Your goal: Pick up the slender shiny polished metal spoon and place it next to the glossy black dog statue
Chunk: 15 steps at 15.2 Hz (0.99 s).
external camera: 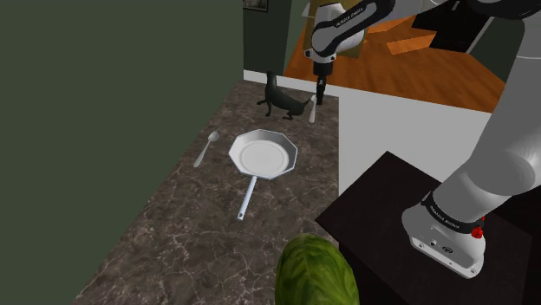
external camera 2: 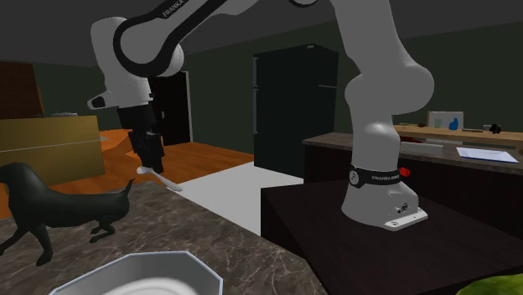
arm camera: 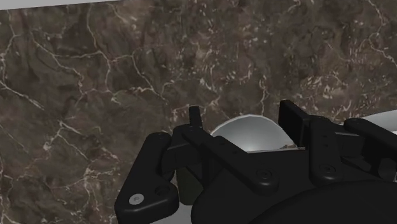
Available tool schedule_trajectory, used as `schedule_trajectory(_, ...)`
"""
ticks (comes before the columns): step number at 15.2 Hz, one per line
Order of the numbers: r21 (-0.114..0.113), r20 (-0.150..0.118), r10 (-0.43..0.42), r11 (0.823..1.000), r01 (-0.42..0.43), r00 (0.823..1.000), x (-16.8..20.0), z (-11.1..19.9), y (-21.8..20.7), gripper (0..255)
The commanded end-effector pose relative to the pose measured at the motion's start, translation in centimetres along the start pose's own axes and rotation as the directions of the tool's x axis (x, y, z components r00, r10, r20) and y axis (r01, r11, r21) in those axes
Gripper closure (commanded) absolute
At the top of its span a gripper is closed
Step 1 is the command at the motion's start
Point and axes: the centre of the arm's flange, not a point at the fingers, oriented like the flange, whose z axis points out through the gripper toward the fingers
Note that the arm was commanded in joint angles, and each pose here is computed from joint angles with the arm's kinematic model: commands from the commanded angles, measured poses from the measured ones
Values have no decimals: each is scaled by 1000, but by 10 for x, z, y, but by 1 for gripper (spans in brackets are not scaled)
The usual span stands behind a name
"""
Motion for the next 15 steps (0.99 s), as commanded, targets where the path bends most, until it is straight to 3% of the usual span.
schedule_trajectory(1,0,0,0,1000,0,1000,2,10,1,255)
schedule_trajectory(15,0,0,0,1000,0,1000,14,83,3,255)
